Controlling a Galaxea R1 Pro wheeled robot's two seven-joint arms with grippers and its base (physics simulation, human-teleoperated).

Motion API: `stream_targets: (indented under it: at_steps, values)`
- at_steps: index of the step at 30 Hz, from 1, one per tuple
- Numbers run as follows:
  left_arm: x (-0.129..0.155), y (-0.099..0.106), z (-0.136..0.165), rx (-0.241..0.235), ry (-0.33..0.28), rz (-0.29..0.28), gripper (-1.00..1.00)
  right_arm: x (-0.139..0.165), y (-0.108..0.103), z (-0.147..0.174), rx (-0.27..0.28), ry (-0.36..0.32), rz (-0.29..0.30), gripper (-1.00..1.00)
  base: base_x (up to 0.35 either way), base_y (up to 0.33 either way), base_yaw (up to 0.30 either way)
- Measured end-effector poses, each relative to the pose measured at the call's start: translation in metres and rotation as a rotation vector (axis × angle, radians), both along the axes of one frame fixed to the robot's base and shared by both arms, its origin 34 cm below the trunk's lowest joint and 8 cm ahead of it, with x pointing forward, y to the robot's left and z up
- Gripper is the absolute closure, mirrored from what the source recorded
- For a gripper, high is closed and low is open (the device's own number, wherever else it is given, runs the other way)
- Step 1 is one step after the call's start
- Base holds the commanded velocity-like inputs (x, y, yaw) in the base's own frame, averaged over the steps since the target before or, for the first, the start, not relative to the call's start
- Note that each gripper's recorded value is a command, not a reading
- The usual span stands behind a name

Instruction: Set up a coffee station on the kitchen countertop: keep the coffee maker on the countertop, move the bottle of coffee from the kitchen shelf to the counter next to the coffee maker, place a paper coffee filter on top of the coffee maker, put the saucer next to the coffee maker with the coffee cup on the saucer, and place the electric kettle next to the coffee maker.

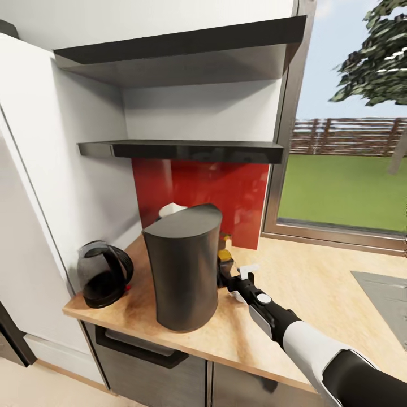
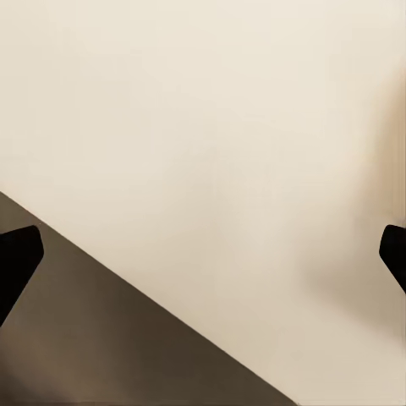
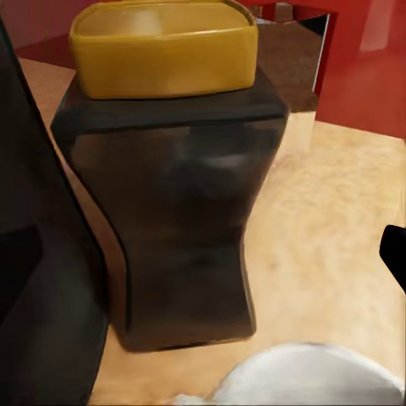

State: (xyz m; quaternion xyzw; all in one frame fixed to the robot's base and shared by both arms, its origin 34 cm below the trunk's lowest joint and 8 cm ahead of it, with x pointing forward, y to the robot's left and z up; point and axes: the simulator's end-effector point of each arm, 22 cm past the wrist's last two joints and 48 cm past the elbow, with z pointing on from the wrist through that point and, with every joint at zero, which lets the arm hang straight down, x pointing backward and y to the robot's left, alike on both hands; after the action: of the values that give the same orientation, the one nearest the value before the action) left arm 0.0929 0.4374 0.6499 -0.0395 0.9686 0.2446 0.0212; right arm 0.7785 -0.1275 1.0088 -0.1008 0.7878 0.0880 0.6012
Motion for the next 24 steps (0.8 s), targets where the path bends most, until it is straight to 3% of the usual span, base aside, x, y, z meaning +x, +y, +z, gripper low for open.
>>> stream_targets:
  at_steps: [18,24]
  values:
    - [-0.0001,0.0000,0.0001,0.000,0.000,-0.001,-1.00,-0.0002,-0.0003,0.0003,0.001,0.000,-0.001,-1.00,-0.017,-0.001,0.000]
    - [-0.0004,-0.0002,0.0000,-0.001,0.001,-0.001,-1.00,0.0000,-0.0002,-0.0002,0.000,0.000,0.000,-1.00,-0.097,-0.115,0.000]
